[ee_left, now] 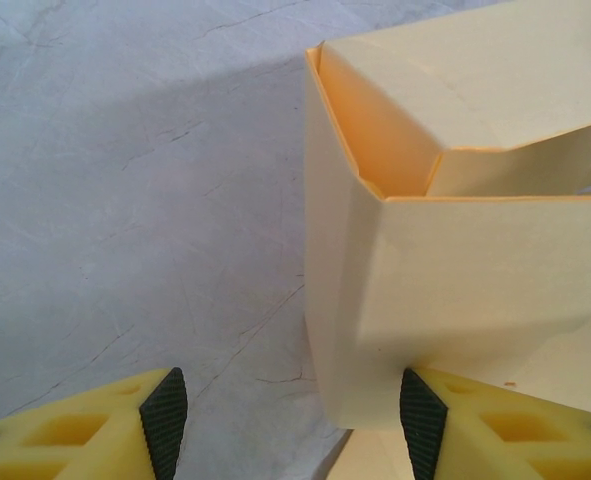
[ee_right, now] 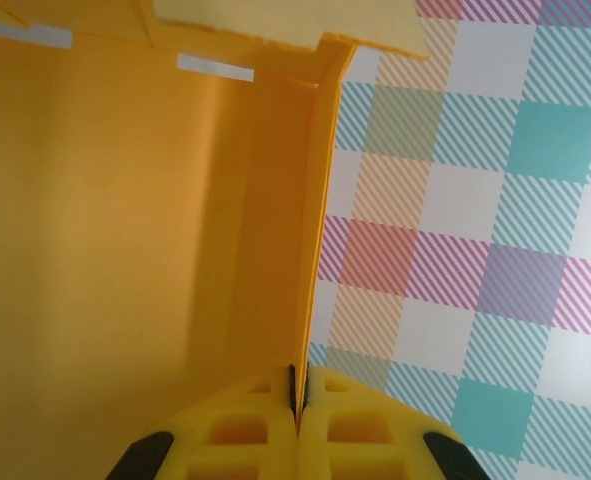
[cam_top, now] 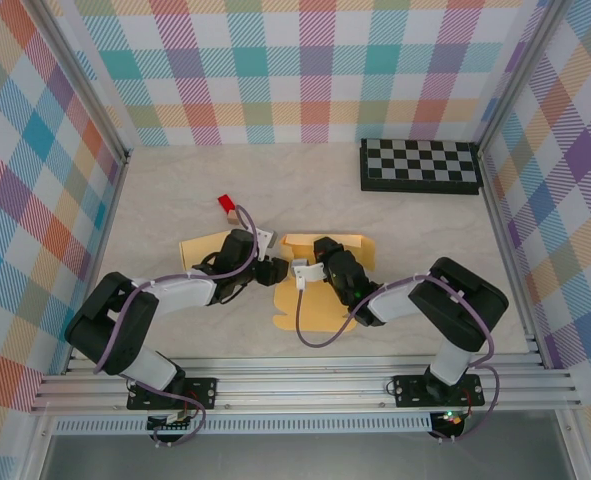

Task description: Fold the paper box

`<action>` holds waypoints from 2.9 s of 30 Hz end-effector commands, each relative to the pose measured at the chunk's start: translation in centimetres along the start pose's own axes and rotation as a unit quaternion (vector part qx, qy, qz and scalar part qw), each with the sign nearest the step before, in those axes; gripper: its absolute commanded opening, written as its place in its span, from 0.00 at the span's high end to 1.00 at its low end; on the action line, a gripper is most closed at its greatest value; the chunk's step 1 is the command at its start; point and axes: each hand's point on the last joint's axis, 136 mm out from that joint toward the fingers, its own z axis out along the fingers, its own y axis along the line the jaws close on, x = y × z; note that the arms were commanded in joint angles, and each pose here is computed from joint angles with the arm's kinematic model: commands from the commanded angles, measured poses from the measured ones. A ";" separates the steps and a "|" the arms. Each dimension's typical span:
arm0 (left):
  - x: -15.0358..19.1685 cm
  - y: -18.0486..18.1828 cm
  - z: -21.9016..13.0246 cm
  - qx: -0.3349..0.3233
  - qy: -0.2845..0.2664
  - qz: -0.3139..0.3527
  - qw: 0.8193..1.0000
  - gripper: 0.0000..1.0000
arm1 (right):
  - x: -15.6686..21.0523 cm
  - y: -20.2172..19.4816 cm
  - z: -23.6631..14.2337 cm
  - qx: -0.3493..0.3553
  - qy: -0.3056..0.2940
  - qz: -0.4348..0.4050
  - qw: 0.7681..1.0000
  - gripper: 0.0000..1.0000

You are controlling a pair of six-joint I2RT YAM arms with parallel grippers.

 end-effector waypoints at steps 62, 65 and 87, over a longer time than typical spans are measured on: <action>-3.3 -2.7 1.4 -0.105 -0.123 -0.035 0.986 0.38 | -0.7 3.5 -4.0 -0.085 0.012 0.059 0.995 1.00; -3.9 -3.0 1.6 -0.099 -0.133 -0.031 0.986 0.39 | -0.9 3.5 -4.1 -0.087 0.009 0.064 0.994 1.00; -2.8 -7.8 0.9 0.038 -0.083 0.062 0.994 0.37 | -0.5 4.6 -4.7 -0.124 0.014 0.089 0.988 1.00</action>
